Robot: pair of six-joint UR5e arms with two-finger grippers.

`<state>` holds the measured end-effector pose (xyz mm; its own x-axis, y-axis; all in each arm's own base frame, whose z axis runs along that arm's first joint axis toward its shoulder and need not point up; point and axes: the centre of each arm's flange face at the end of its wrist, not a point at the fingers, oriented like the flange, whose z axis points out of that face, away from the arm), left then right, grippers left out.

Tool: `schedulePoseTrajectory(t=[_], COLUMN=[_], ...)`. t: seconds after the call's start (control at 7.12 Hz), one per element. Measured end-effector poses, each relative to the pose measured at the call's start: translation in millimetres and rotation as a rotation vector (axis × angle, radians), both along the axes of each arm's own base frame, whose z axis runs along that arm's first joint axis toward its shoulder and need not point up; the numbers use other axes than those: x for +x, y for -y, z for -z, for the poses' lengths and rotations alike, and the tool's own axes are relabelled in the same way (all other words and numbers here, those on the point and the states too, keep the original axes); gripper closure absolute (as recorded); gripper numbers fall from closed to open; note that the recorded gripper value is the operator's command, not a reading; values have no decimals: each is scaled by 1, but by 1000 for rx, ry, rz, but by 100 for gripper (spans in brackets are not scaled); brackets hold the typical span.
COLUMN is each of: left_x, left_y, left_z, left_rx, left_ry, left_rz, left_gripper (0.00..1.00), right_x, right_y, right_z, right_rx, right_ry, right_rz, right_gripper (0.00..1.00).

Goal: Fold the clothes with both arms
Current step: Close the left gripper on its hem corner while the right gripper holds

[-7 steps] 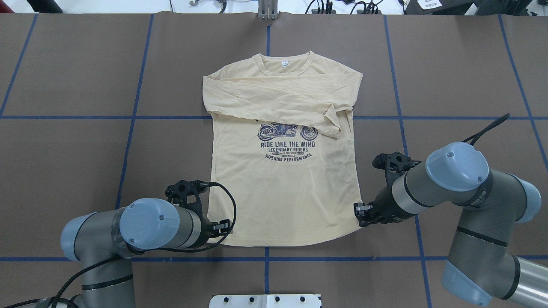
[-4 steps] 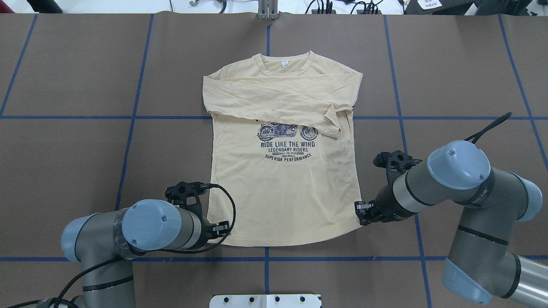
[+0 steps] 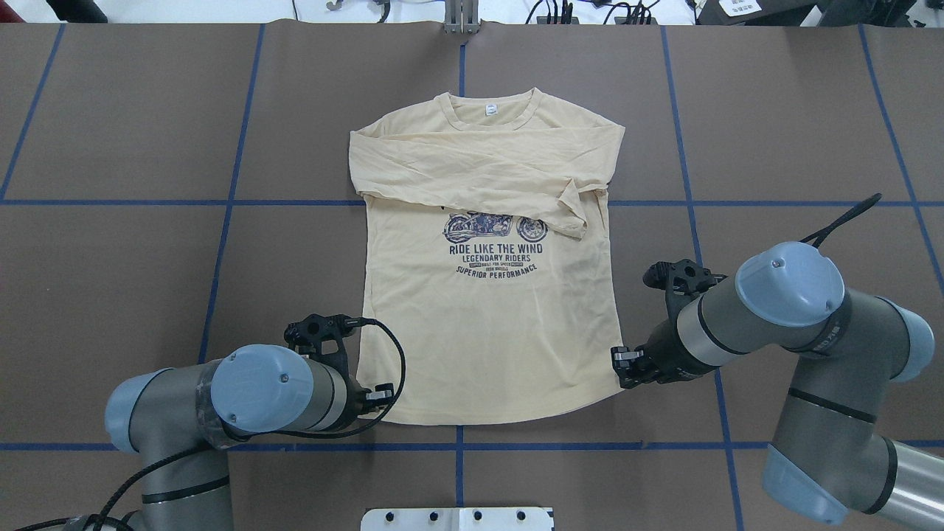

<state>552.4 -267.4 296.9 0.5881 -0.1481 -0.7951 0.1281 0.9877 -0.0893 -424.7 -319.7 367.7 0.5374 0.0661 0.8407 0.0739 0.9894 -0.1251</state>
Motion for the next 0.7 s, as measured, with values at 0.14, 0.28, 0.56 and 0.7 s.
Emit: schedulePoseTrajectory(t=[0.14,0.28,0.56,0.7], left_x=[-1,-3,-13,-21], left_y=[-1,-3,-4,-4], left_z=[2,5,16,23], left_rx=[4,5,5,12], left_ry=[-2,-1,2,9], left_rz=[-4,-7,-7,-12], left_gripper=[100,100,100,100], right_x=[1,1,6,14], right_y=[1,2,5,10], right_z=[0,-1,0,1], right_rx=[0,0,-11,-34], right_ry=[-1,-1,4,16], right_rz=[-1,-3,0,9], right_gripper=[100,100,100,100])
